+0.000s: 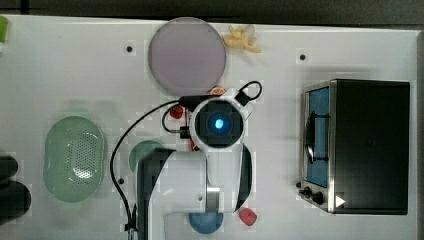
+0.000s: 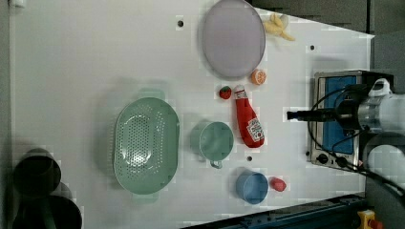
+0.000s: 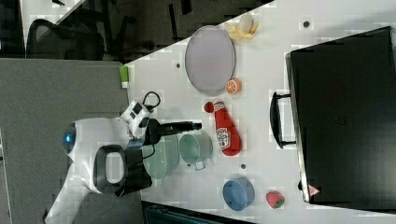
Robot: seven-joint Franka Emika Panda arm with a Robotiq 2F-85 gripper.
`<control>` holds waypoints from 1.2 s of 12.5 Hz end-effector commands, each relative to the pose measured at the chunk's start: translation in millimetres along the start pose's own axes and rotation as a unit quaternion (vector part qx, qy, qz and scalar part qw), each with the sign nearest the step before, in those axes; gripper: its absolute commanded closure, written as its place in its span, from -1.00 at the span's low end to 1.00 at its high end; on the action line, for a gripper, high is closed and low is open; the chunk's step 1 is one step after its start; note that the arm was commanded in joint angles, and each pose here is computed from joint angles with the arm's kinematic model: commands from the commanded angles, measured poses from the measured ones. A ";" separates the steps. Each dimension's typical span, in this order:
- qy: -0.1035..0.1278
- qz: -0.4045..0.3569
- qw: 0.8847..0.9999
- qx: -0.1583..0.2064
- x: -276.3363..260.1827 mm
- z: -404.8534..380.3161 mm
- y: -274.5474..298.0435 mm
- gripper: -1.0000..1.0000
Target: Pick Ketchup from the table and place it in strainer.
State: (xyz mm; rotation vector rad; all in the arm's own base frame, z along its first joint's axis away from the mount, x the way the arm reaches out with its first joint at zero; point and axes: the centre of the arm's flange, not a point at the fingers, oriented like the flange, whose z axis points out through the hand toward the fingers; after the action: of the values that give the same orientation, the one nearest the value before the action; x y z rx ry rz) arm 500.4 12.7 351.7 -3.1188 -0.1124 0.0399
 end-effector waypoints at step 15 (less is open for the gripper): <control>-0.008 -0.068 0.997 0.017 -17.8 191.1 -8.0 -1.00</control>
State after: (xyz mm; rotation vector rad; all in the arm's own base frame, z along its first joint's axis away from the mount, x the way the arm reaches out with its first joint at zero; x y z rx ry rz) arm 469.4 26.4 154.7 -3.0676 -0.2810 0.1176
